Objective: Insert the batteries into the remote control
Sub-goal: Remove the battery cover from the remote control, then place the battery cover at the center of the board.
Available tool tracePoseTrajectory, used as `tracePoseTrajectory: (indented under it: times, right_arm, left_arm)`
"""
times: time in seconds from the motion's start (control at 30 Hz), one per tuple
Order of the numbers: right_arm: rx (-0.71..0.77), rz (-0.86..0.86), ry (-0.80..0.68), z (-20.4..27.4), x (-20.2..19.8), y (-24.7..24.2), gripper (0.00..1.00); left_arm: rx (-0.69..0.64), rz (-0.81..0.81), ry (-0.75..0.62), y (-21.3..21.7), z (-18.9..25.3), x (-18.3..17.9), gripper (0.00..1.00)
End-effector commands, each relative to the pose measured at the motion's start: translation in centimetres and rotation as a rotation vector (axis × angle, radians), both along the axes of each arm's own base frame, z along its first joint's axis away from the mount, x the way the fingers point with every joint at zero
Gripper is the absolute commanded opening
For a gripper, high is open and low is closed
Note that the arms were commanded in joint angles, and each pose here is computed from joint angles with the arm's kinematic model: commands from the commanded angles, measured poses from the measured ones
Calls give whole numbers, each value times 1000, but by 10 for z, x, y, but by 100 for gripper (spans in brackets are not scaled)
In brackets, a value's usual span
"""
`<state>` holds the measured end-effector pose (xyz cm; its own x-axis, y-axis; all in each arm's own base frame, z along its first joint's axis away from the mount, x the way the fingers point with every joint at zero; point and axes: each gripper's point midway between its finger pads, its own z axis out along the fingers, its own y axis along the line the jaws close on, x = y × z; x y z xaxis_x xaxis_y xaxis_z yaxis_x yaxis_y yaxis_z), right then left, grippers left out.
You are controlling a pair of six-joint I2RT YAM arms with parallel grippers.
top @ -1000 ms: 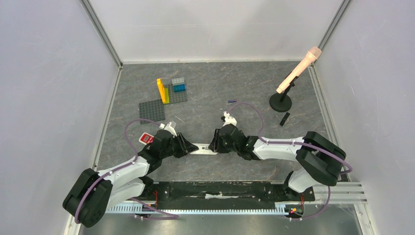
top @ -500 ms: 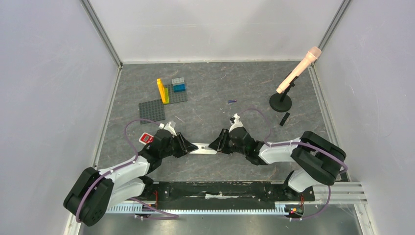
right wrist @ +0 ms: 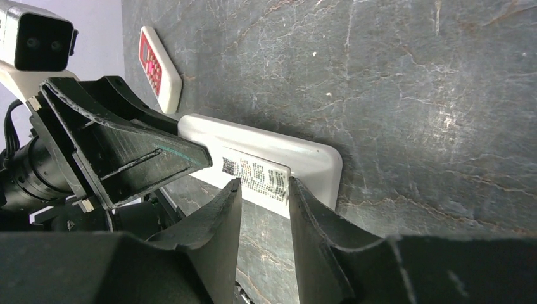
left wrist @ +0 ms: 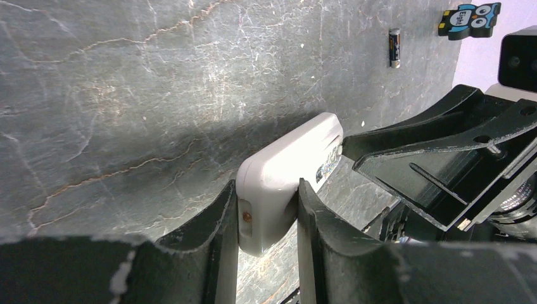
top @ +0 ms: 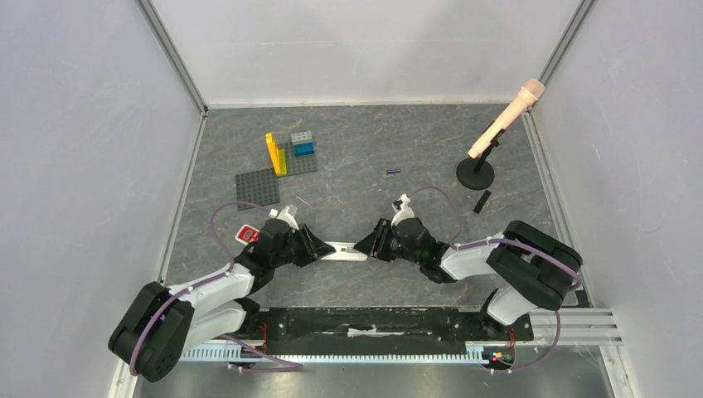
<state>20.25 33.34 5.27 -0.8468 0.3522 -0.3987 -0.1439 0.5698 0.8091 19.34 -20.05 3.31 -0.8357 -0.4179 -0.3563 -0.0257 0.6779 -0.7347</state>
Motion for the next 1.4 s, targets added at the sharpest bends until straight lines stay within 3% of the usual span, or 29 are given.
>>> tracePoseTrajectory:
  times: [0.0,0.33,0.63,0.87,1.23,1.3,1.37]
  right_arm:
    - [145,219,-92,68,-29,40,35]
    - [-18,70,-137,58,2,13,36]
    - [-189,-108,-286,71,72,-16,42]
    - [-305,-150,-249,42,86,-36,47]
    - [-519,-3,-266,28,65,-65,55]
    - [-509,100,-305,31,54,-61,61]
    - [-468,255,-354,34,34,-51,75]
  left_arm:
    - [237,-4,93,33,-48,-22,2]
    - [291,12,111,40,-43,-20,2]
    - [303,-50,127,35,-39,-23,2]
    - [299,-74,125,31,-34,-21,2]
    - [210,-264,-15,0,-9,-12,2]
    - [176,-299,-77,-9,1,-5,2]
    - [166,-330,-111,-15,6,-2,2]
